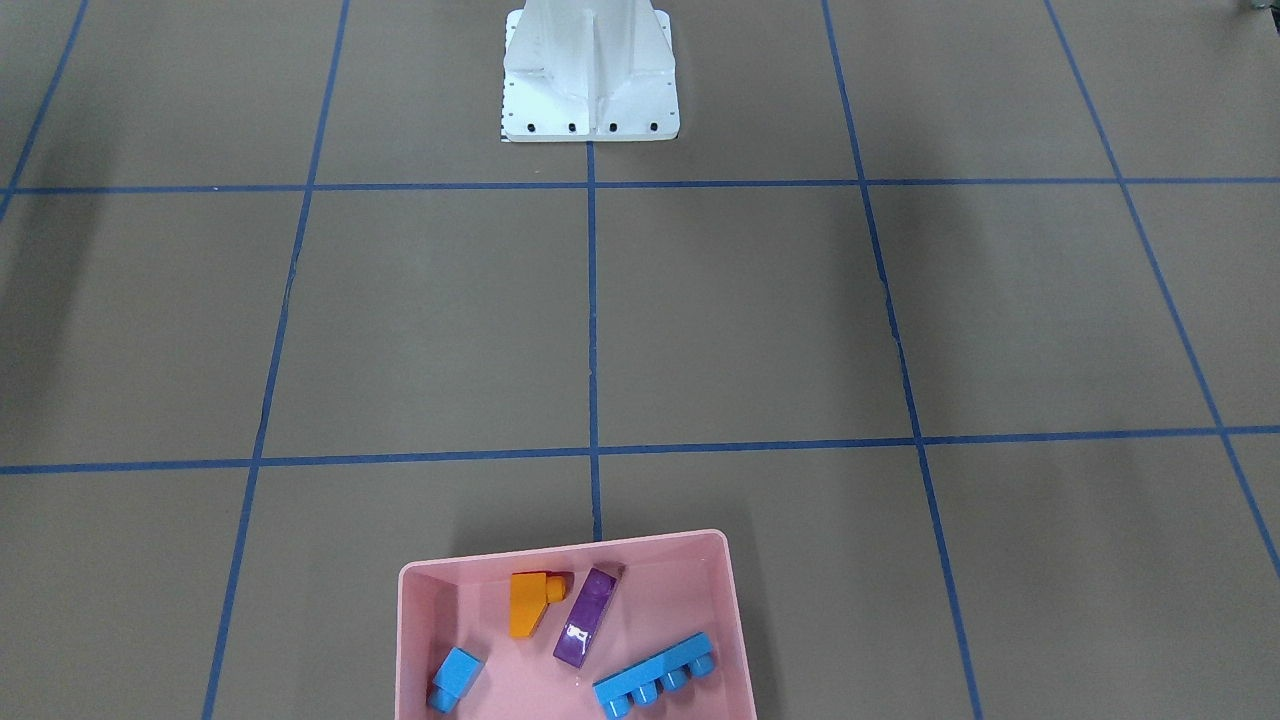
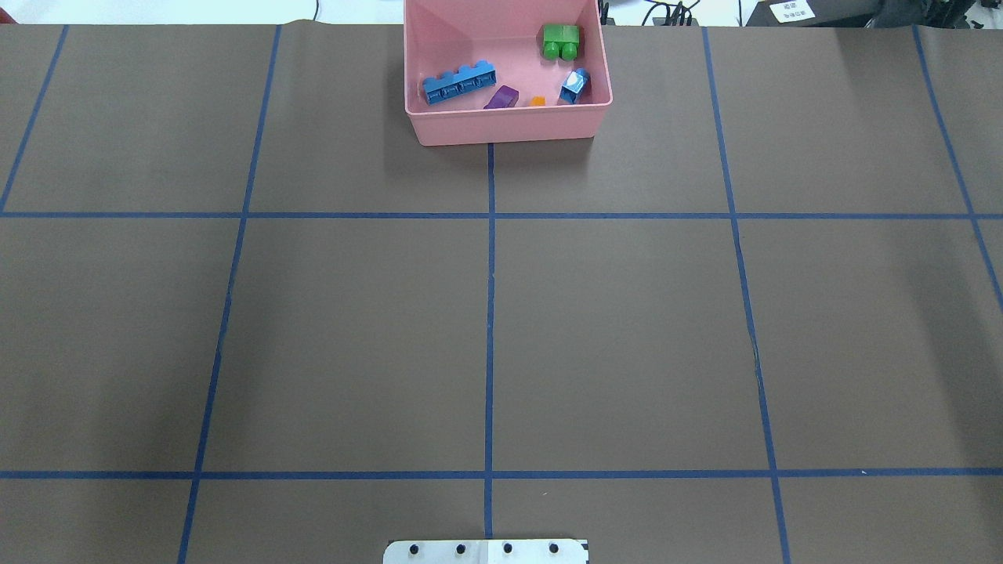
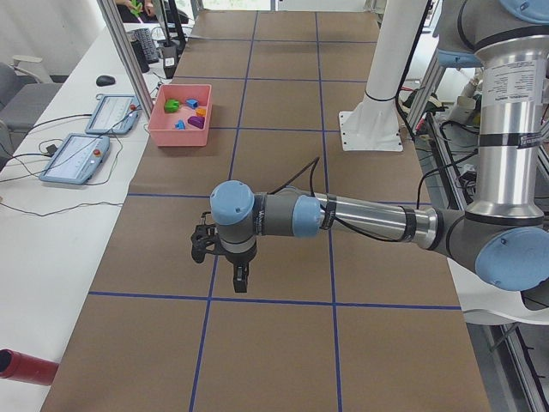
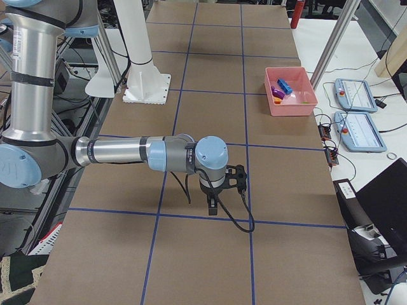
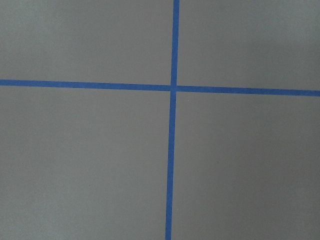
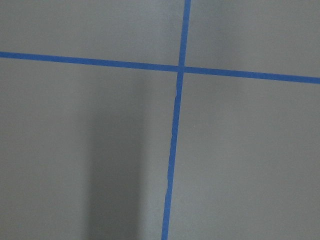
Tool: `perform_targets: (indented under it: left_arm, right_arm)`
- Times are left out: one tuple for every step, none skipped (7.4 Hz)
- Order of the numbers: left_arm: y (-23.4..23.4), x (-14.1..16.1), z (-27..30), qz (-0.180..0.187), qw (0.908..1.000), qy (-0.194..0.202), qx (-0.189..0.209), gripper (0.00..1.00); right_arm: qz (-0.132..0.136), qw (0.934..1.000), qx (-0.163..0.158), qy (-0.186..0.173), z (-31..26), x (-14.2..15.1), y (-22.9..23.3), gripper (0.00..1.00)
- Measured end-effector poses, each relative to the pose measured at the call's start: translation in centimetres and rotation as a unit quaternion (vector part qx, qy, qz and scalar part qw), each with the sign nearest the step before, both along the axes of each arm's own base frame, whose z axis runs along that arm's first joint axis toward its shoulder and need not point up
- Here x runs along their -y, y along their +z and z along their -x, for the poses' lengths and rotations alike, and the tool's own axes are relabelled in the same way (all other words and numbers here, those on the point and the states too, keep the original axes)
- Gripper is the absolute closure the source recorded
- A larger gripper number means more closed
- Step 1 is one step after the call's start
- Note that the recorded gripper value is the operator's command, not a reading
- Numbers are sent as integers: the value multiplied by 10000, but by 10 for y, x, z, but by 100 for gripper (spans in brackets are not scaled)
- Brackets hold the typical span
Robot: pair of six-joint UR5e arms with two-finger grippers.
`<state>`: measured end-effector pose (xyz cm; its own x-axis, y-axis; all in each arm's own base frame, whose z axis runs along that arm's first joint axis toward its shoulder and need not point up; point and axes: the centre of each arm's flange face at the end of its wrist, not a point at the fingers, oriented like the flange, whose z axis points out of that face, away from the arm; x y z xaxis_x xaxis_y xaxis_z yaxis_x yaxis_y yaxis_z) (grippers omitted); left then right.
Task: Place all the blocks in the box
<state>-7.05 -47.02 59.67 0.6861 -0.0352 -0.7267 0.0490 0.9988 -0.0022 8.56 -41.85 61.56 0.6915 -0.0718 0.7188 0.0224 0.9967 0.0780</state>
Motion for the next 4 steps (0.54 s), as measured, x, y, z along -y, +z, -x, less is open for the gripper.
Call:
perform_targets:
  left_arm:
    - [0, 1, 0, 19, 10000, 1, -1, 0]
    - [1, 2, 0, 37, 10000, 1, 2, 0]
    - [2, 2, 0, 51, 10000, 1, 6, 0]
    - [2, 2, 0, 66, 10000, -10, 8, 0]
  right_arm:
    - [46, 10000, -2, 3, 0, 0, 4, 0]
    - [105, 9999, -11, 43, 0, 0, 6, 0]
    - [162, 9998, -18, 106, 0, 0, 7, 0]
    - [190, 9997, -25, 157, 0, 1, 6, 0]
